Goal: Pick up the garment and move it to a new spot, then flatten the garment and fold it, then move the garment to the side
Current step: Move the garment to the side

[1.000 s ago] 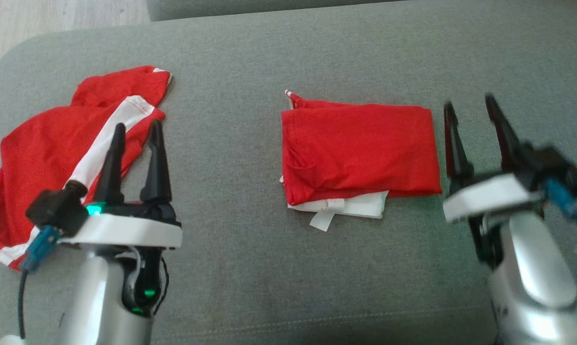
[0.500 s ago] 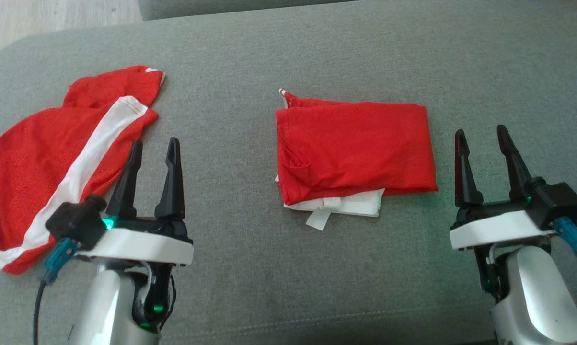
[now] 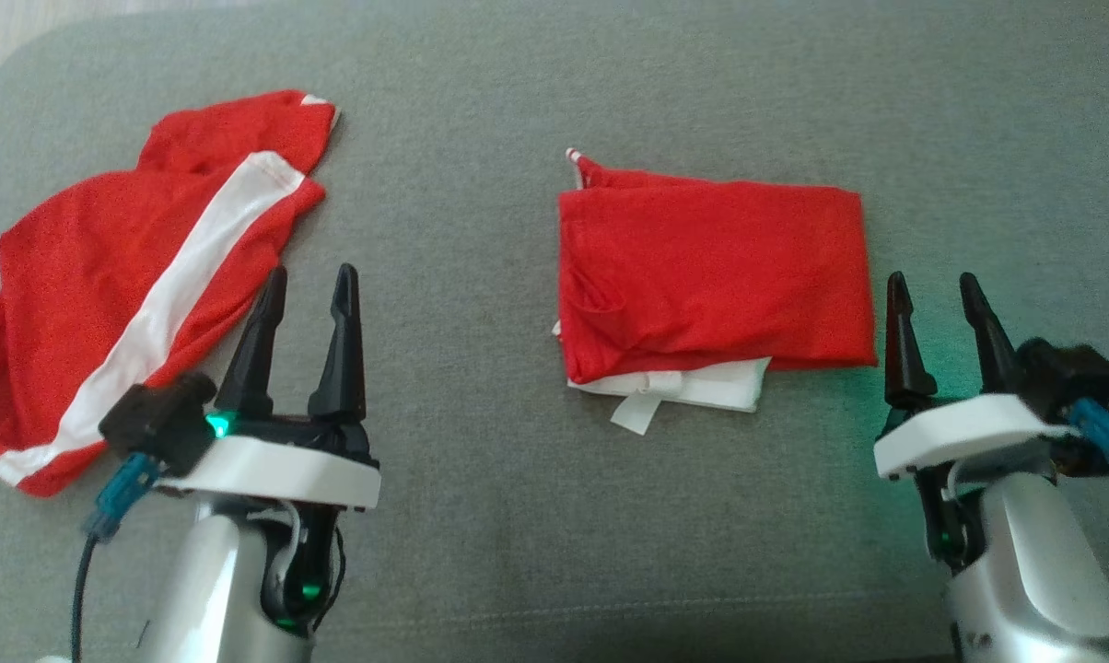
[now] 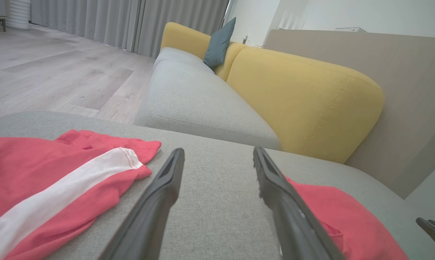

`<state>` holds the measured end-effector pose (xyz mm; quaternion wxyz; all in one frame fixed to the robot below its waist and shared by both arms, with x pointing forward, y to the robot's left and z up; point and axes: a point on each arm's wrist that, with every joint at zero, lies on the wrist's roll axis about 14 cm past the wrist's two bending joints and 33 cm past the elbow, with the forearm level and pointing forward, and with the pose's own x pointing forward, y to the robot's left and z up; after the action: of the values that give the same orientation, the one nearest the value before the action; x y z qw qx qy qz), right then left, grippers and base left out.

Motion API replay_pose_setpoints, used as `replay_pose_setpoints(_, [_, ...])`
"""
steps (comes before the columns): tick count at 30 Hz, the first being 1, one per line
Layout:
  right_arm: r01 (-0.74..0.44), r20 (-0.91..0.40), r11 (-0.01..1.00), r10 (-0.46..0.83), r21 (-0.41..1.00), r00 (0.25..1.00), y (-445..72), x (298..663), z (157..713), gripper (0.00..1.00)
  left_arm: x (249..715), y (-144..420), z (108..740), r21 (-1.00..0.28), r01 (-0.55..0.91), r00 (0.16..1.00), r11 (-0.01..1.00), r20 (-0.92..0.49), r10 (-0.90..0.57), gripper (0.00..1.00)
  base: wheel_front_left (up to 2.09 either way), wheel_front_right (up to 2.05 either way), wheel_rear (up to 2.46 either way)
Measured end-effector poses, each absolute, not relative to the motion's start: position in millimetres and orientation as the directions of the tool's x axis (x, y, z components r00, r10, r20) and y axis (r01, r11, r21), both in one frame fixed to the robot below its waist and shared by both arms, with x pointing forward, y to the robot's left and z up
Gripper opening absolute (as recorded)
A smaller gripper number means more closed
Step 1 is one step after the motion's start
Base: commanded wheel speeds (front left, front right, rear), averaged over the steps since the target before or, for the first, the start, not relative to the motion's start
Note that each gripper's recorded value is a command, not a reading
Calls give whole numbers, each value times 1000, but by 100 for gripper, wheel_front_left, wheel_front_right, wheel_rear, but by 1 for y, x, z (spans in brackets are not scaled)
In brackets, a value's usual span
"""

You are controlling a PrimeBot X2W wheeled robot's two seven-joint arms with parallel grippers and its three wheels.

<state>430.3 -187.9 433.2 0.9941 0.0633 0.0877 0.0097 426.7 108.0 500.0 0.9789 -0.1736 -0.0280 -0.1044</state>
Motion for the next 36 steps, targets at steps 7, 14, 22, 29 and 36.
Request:
replay_pose_setpoints(7, [4,-296,980,57,201,954,-174,449,394,100,434,118,490,-327,188,982,926,67,-176,100,0,0,0])
replay_pose_setpoints(14, [-23,-375,972,111,233,920,-152,457,366,100,437,129,479,-320,157,988,934,41,-152,100,0,0,0])
replay_pose_setpoints(22, [-76,-361,983,132,166,923,-149,474,369,0,441,127,472,-316,163,986,935,27,-162,100,0,0,0])
replay_pose_setpoints(29, [-111,-296,990,80,-89,952,-186,485,397,0,449,109,471,-325,210,977,922,36,-210,100,0,0,0])
replay_pose_setpoints(36, [-70,-242,917,-30,-393,970,-275,505,439,0,461,99,472,-326,241,970,914,51,-238,100,0,0,0])
